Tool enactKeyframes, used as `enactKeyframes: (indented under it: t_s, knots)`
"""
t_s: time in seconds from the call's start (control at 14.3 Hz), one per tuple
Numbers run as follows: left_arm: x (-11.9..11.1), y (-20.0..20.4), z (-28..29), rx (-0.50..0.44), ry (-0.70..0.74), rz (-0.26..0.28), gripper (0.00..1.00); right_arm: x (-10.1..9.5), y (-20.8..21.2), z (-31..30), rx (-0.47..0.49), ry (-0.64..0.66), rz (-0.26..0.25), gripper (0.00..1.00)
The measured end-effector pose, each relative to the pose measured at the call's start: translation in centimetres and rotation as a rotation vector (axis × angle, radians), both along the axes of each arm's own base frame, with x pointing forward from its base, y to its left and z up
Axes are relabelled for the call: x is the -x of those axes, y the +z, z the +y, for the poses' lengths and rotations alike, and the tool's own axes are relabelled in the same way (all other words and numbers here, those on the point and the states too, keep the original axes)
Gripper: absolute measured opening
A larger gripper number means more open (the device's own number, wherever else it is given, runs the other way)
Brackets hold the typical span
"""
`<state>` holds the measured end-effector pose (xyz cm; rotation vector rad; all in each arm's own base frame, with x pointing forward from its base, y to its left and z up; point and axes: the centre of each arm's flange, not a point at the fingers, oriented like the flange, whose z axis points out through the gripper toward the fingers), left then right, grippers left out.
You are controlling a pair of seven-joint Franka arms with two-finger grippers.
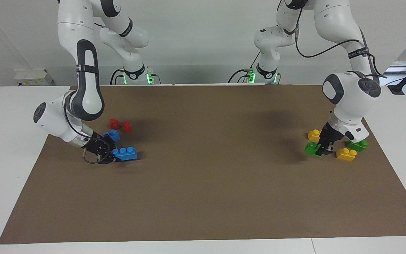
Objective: Remove green block with left arm and hold with right
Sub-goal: 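Withdraw the left gripper with green while the right gripper withdraws blue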
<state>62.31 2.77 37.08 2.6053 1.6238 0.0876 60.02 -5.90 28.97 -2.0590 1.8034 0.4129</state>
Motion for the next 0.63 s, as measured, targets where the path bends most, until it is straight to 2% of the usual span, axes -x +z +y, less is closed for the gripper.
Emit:
enactKeyframes:
  t_s: [0.21, 0.28, 0.35, 0.42, 0.49, 0.63]
  knots:
    - [-1.6, -2.7, 0.9, -0.019, -0.006, -0.018, 0.34, 0.3, -0.7, -0.1, 0.014, -0.013, -0.005, 0.35]
    - [-1.9, -3.6, 1.2, -0.018, -0.003, -0.024, 0.34, 0.5, -0.9, -0.1, 0.016, -0.015, -0.004, 0.39]
    - [-2.1, -4.5, 1.4, -0.017, -0.003, -0.028, 0.34, 0.6, -1.2, -0.1, 0.018, -0.016, -0.002, 0.39]
    - [-2.2, -5.1, 1.5, -0.019, -0.004, -0.031, 0.34, 0.7, -1.3, -0.2, 0.023, -0.02, -0.005, 0.46]
    - [-2.3, -5.1, 1.5, -0.022, -0.007, -0.033, 0.34, 0.8, -1.4, -0.2, 0.026, -0.022, -0.007, 0.58]
    - [-2.3, -5.0, 1.6, -0.029, -0.012, -0.033, 0.34, 0.7, -1.4, 0.0, 0.026, -0.02, -0.008, 0.75]
